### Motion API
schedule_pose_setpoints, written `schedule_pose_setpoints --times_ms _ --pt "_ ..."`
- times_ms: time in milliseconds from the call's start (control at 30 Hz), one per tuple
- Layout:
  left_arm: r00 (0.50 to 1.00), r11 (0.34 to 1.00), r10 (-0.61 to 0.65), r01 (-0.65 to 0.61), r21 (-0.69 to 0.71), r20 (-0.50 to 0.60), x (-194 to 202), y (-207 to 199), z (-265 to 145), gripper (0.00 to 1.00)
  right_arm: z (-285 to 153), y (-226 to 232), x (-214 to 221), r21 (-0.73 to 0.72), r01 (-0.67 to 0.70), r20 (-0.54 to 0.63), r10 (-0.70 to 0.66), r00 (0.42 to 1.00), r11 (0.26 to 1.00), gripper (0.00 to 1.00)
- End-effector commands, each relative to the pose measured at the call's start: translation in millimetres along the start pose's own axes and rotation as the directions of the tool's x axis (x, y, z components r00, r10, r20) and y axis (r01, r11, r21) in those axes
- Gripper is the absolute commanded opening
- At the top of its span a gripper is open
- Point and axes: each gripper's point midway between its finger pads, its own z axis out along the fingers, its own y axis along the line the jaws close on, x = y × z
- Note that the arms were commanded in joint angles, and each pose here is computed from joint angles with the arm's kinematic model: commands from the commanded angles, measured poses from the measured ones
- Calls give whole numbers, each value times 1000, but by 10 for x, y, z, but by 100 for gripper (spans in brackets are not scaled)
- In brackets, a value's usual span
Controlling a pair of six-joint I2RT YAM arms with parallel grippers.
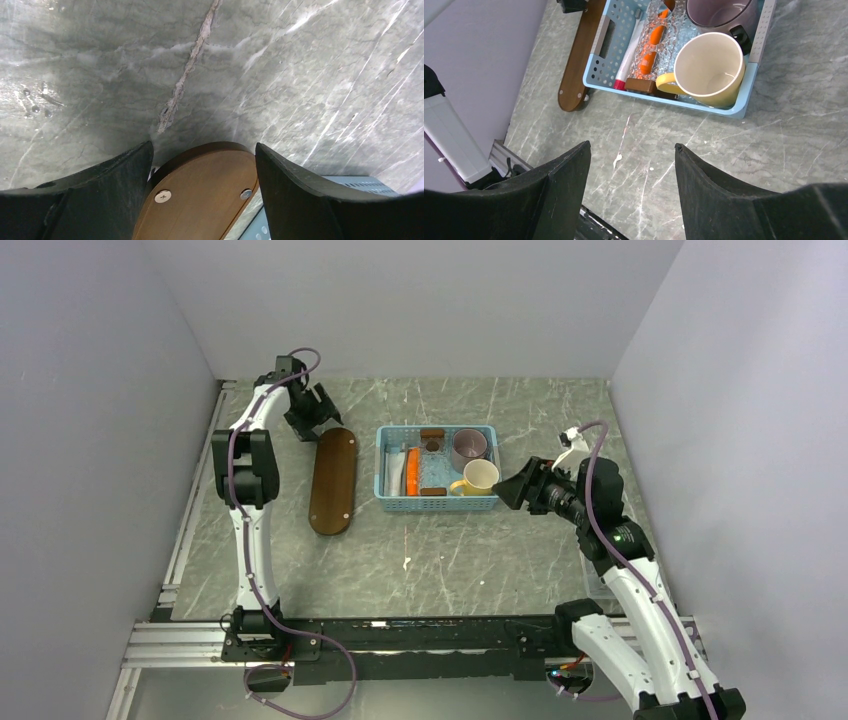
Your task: Prepare toiletry sets of a toothbrush and toothpaste on the tray
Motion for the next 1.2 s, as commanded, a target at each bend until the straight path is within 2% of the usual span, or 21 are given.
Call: schedule_pose_setpoints --times_ms 0,433,533,700,1167 --pt "997 994 67 -70 -86 -33 73 233 23 81 -18 59 -54 -26 18 35 -17 999 1000 65" --pt "964 951 242 -258 -170 -109 321 355 37 78 -40 30 39 -22 -4 21 5 1000 1000 65" --pt "953 937 280 -297 -182 -116 380 347 9 74 -48 22 59 -20 -10 19 10 1000 1000 65" --pt "938 924 318 -340 -178 -139 519 331 -82 69 -85 34 83 -24 -20 22 21 1000 1000 65" --pt "914 903 378 -399 -159 -146 947 268 -374 67 -297 118 125 -38 -43 50 45 998 998 65"
